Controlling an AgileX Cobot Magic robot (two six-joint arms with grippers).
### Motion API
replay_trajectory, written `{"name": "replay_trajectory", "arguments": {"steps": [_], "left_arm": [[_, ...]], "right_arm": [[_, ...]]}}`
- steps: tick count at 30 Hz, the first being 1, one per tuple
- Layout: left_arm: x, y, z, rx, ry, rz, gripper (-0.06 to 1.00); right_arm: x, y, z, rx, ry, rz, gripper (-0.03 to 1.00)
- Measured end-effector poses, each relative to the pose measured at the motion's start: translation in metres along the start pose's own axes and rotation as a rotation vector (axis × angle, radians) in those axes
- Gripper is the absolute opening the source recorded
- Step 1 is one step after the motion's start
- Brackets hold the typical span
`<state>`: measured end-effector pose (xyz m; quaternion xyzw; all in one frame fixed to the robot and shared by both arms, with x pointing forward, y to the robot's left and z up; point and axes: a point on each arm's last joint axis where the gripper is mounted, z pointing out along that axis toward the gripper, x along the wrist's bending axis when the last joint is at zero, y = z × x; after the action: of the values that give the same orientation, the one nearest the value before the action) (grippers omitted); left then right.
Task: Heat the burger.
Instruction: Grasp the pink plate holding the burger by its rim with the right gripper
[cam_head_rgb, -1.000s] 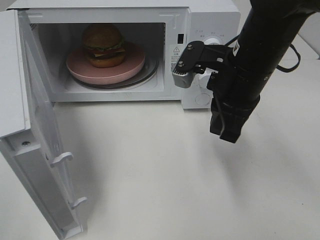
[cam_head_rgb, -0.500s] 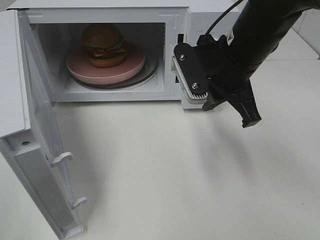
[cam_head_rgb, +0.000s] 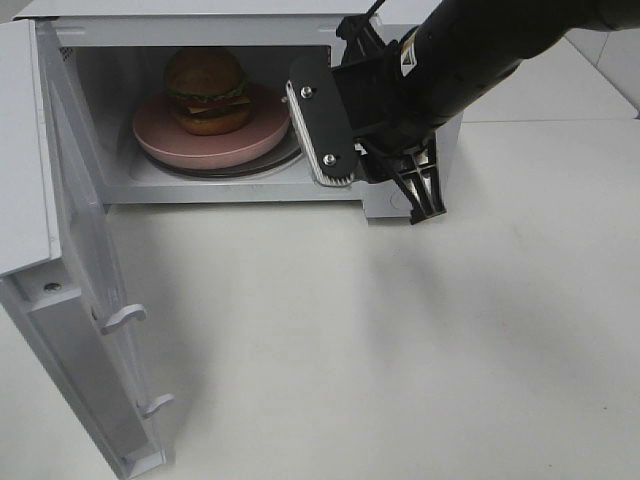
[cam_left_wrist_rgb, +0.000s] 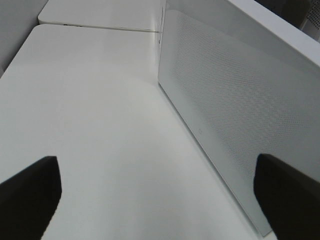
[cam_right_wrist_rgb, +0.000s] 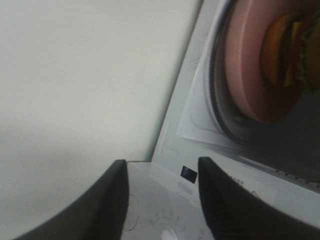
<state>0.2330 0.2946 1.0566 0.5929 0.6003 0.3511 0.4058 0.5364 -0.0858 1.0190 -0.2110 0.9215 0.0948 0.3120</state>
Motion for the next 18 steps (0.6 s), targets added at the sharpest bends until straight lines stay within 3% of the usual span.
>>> {"name": "replay_trajectory", "arguments": {"steps": [1, 2, 3, 4, 6, 7, 9, 18], "left_arm": [[0.0, 0.0, 0.0, 0.0, 0.0, 0.0, 0.99], [0.0, 0.0, 0.0, 0.0, 0.0, 0.0, 0.99], [0.0, 0.0, 0.0, 0.0, 0.0, 0.0, 0.99], [0.0, 0.0, 0.0, 0.0, 0.0, 0.0, 0.99], [0.0, 0.0, 0.0, 0.0, 0.0, 0.0, 0.99], [0.0, 0.0, 0.0, 0.0, 0.0, 0.0, 0.99], [0.0, 0.0, 0.0, 0.0, 0.0, 0.0, 0.99], [0.0, 0.0, 0.0, 0.0, 0.0, 0.0, 0.99]], "right_arm": [[0.0, 0.0, 0.0, 0.0, 0.0, 0.0, 0.44], [-0.002, 0.001, 0.0, -0.006, -0.02, 0.023, 0.56], [-0.002, 0.001, 0.0, -0.006, -0.02, 0.023, 0.56], [-0.004, 0.002, 0.0, -0.015, -0.047, 0.063, 0.67], [-0.004, 0.004, 0.001, -0.017, -0.054, 0.084, 0.71], [-0.004, 0.005, 0.002, -0.017, -0.057, 0.089, 0.81], [-0.004, 0.005, 0.005, -0.015, -0.056, 0.093, 0.86], [-0.006, 0.017, 0.03, -0.01, -0.028, 0.063, 0.89]]}}
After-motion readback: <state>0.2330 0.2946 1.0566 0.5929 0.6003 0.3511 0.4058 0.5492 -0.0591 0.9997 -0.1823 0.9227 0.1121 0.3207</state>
